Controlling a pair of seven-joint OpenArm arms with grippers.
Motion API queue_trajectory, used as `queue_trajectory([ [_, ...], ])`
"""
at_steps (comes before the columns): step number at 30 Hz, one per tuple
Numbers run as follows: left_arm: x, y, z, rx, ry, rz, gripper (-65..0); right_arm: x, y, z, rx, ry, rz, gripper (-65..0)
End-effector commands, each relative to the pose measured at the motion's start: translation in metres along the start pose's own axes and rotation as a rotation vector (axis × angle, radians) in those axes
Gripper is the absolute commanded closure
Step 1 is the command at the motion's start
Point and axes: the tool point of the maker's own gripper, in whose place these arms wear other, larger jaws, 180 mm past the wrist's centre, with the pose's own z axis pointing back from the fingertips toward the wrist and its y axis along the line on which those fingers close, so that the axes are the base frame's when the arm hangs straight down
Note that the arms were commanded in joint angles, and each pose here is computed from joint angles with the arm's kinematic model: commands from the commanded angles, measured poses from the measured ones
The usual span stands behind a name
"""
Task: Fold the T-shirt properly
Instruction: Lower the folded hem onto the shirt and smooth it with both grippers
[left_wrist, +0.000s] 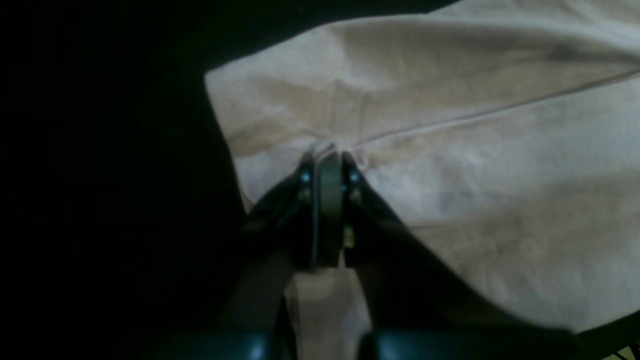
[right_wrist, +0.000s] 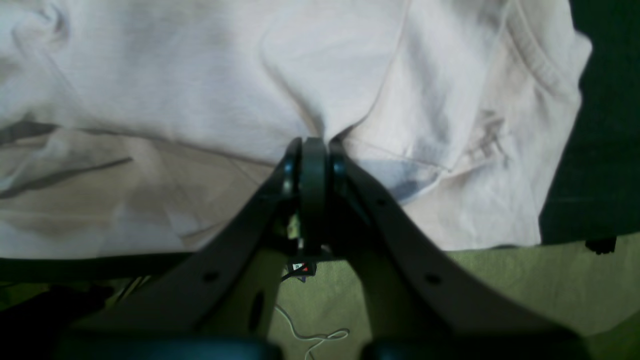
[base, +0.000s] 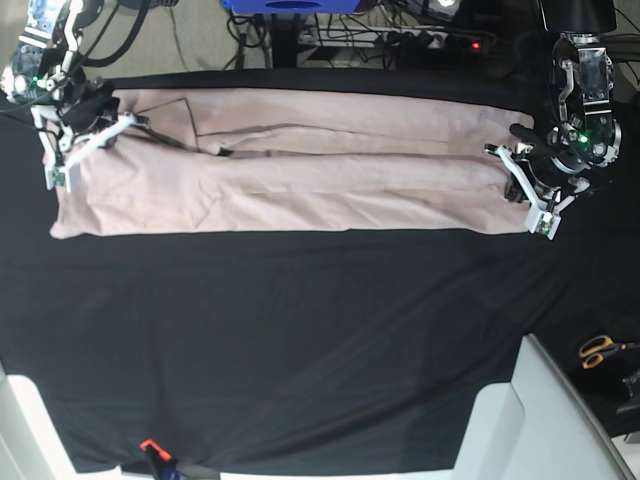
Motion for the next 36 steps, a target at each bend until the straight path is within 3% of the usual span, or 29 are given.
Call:
queue_trajectory([
  [1,0.011,0.01,0.004,0.02,-0.033,-0.009,0.0,0.01,-0.001,0.003,-0.001,-0.037,0.002,-0.8],
  [22,0.01,0.01,0.004,0.021,-0.031,-0.008,0.0,0.0,0.004,0.003,0.009,-0.025,-0.015,-2.6],
  [24,0.01,0.011,0.004,0.022,-0.031,-0.01,0.0,0.0,0.004,0.003,0.008,-0.025,-0.015,-8.9],
  [29,0.01,0.011,0.004,0.022,-0.031,-0.01,0.0,0.001,-0.008,0.006,-0.02,-0.038,-0.04,-32.0],
  [33,0.009,0.01,0.004,0.021,-0.028,-0.01,0.0,0.03,-0.04,0.022,-0.1,-0.149,-0.095,-33.2],
  [36,0.004,0.009,0.005,0.018,-0.019,-0.011,0.0,0.058,-0.049,0.028,-0.109,-0.232,-0.049,-33.5],
])
